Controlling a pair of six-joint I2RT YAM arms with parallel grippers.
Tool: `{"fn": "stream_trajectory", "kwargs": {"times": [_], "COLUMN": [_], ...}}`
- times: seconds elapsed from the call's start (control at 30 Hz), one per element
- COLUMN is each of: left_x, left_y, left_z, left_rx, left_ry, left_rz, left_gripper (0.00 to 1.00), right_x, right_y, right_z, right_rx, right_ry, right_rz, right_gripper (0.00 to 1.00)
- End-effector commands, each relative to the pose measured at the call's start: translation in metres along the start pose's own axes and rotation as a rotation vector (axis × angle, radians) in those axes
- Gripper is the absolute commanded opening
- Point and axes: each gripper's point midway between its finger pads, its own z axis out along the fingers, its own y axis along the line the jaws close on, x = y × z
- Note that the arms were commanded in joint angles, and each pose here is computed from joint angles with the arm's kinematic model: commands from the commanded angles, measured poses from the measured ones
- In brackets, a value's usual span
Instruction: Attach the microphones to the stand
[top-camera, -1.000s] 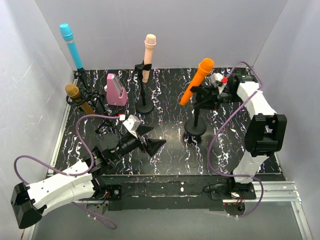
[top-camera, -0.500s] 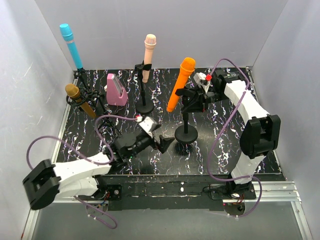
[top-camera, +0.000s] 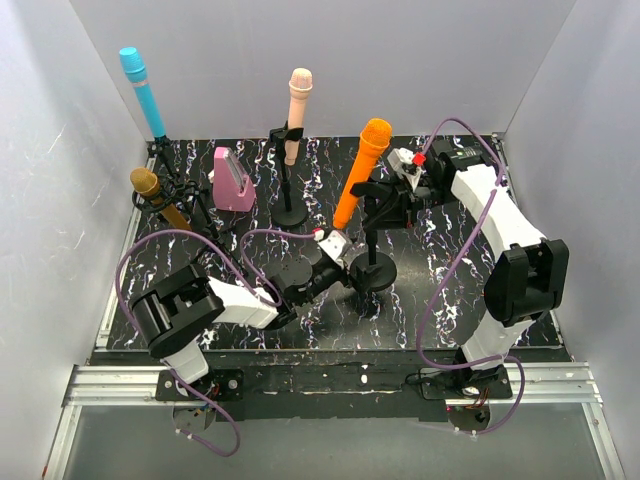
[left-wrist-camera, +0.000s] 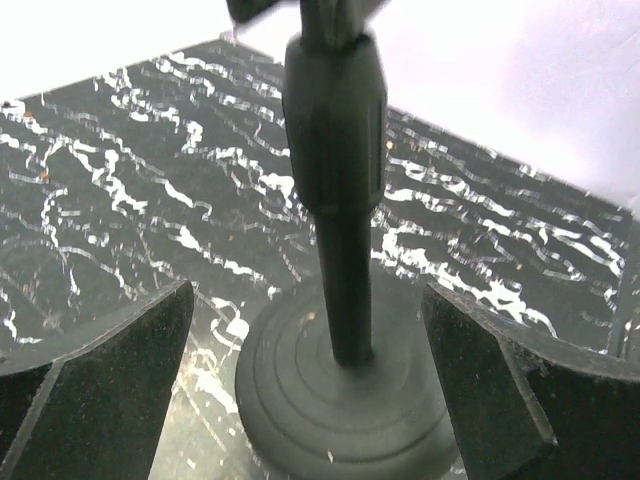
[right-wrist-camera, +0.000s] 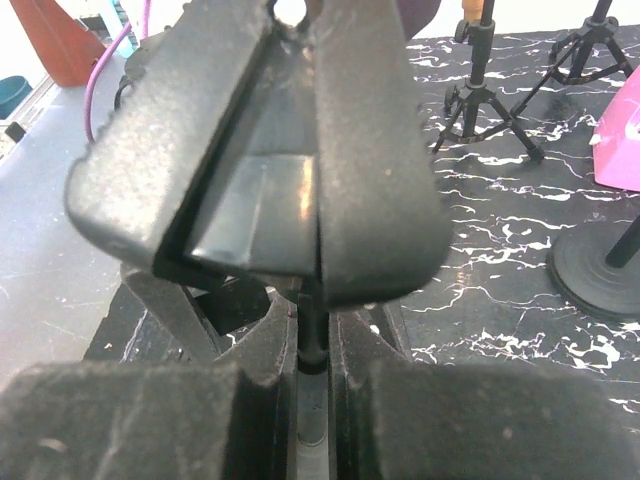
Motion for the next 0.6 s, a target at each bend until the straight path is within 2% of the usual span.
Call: {"fn": "stream_trajectory", "kwargs": {"times": [0.0, 0.13, 0.23, 0.3, 0.33, 0.37, 0.4, 0.47, 0.5, 0.57], "left_x": [-0.047, -0.048, -0.045, -0.041, -0.041, -0.041, -0.04, -0.04, -0.041, -0.047], "left_y": [-0.012, -0.014, -0.015, -0.018, -0.018, -0.018, -0.017, -0.017, -0.018, -0.017], "left_z": [0.01, 0.017, 0.023, 0.022, 0.021, 0.02, 0.018, 0.015, 0.012, 0.007], "left_rx": [0.038, 0.012, 0.01, 0.018, 0.018, 0.018, 0.017, 0.015, 0.021, 0.021], "left_ry": [-0.162, -0.163, -0.149, -0.145, -0.148, -0.145, -0.136, -0.119, -0.117, -0.123], "left_rz": [-0.04, -0.028, -0.042, -0.053, -0.056, -0.056, -0.055, -0.051, -0.048, -0.044], "left_gripper": [0.98, 0.94, 0.75, 0.55, 0.4, 0.18, 0.02, 0.0, 0.0, 0.0], "right_x": [-0.048, -0.048, -0.048, -0.047, -0.047, -0.046, -0.045, -0.042, -0.04, -0.036], "right_y": [0.048, 0.047, 0.049, 0.05, 0.051, 0.051, 0.052, 0.052, 0.053, 0.054], "right_z": [0.004, 0.004, 0.003, 0.003, 0.003, 0.003, 0.003, 0.003, 0.003, 0.004], "right_rx": [-0.051, -0.052, -0.05, -0.049, -0.049, -0.048, -0.048, -0.046, -0.045, -0.043], "right_ry": [-0.216, -0.222, -0.216, -0.212, -0.209, -0.206, -0.204, -0.195, -0.189, -0.178], "right_rz": [0.234, 0.234, 0.229, 0.228, 0.226, 0.225, 0.223, 0.223, 0.223, 0.209], "right_gripper": [0.01, 0.01, 0.01, 0.01, 0.01, 0.01, 0.03, 0.12, 0.21, 0.34]}}
